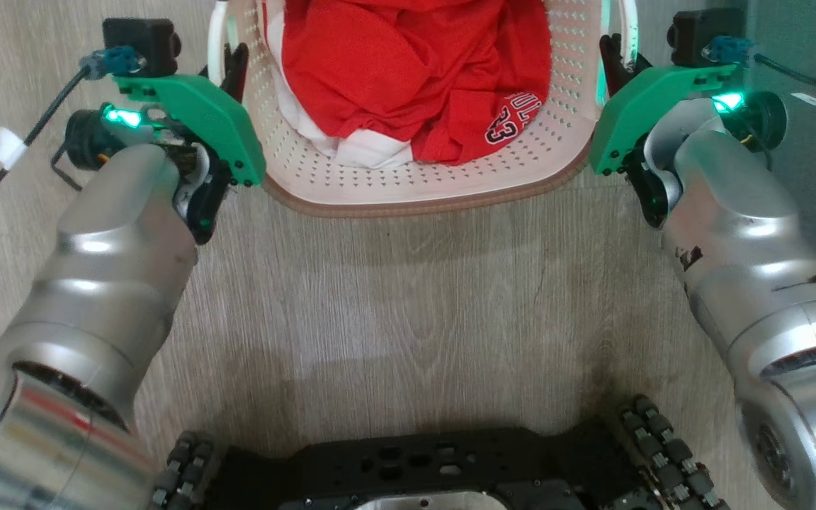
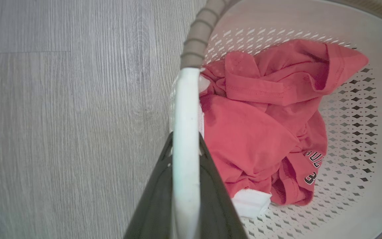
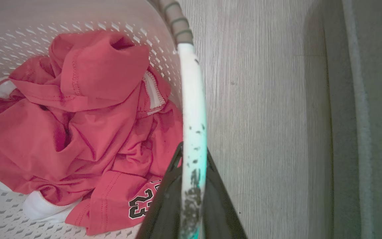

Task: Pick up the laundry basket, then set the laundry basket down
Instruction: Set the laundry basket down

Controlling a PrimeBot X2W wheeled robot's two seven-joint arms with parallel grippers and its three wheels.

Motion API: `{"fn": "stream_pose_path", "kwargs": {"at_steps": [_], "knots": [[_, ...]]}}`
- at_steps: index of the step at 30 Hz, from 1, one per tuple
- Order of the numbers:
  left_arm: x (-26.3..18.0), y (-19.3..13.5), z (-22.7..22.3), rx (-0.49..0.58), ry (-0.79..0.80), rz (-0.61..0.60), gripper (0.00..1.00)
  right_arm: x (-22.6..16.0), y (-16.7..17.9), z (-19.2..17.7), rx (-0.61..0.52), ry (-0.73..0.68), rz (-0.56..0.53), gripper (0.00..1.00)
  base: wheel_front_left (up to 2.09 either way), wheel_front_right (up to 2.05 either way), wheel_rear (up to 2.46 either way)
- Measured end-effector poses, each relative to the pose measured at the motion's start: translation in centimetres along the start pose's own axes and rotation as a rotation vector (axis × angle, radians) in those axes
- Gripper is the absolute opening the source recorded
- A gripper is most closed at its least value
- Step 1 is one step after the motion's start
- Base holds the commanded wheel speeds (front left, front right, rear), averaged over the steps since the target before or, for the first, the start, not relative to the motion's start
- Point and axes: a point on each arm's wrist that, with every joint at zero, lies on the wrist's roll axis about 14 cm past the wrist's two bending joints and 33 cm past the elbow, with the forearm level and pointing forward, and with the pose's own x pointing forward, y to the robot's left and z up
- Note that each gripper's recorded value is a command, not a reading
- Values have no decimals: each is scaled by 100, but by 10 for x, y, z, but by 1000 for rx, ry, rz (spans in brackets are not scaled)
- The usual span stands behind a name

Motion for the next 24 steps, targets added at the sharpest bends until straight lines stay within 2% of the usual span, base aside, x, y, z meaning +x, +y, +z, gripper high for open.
{"fn": "stream_pose_path", "kwargs": {"at_steps": [16,24], "knots": [[9,-8,-31,-74,113,-18,0,3,-14,-29,8,71,-45,0,0,0,0],[12,-11,-38,-79,127,-31,0,5,-20,-37,-1,88,-58,0,0,0,0]]}}
